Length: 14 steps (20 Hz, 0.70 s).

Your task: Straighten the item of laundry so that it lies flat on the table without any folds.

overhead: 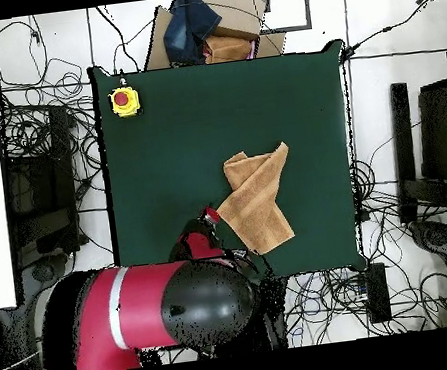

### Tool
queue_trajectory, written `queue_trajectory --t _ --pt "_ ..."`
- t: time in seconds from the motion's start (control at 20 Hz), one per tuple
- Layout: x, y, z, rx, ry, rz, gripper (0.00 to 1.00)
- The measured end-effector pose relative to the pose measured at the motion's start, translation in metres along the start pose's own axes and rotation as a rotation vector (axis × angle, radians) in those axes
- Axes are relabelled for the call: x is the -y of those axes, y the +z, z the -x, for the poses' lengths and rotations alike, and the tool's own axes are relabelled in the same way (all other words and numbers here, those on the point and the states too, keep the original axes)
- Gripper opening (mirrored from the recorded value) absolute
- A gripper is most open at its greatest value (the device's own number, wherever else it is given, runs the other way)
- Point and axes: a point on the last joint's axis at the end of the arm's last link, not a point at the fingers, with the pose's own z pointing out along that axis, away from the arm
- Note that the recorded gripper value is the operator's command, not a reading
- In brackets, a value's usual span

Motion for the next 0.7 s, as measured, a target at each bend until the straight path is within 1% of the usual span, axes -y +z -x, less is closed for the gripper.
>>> queue_trajectory --t 0.25,0.7 --pt "0.0012 -0.0052 0.0071 0.006 0.000 -0.009 0.00" --pt "0.0084 -0.0032 0.0009 -0.004 0.018 -0.011 0.00"
